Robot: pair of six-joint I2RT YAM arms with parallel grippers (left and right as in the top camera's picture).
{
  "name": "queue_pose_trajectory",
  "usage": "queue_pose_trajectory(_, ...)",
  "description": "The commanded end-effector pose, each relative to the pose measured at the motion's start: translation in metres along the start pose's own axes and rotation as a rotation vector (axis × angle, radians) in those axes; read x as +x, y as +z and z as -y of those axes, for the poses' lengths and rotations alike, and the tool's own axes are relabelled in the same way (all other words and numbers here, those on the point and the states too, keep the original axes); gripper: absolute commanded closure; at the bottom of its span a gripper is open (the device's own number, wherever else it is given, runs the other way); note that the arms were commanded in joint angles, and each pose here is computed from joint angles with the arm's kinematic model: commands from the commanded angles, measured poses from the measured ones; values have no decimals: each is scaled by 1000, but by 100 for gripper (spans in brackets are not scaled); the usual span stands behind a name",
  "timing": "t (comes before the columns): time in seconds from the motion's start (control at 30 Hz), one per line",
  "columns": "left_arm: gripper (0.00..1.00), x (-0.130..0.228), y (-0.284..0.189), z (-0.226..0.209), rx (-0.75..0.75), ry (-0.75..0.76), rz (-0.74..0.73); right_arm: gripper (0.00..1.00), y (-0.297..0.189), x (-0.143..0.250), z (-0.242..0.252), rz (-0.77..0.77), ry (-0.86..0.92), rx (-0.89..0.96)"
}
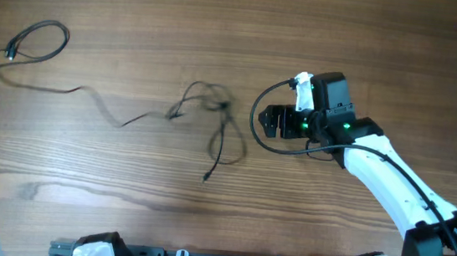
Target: Untangle cables
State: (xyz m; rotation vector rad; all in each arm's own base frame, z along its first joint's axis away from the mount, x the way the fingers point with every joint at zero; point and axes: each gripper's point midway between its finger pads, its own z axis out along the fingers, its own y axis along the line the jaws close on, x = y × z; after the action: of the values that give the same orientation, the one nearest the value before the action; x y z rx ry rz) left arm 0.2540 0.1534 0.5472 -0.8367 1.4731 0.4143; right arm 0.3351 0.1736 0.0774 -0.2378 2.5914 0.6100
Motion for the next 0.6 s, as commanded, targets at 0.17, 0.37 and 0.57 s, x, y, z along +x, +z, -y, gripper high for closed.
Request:
queue_pose_trajectory(0.17, 96, 87, 62, 2, -23, -116, -341, 0, 10, 19, -65, -103, -83, -382)
queue_pose_trajectory(0.37, 96, 178, 94, -37, -250, -112, -643, 0, 22, 29, -41, -124, -92, -184)
queue_pose_trajectory(0.57, 96, 248, 83, -155, -760, -492, -748, 0, 23, 30, -39, -128, -90, -175)
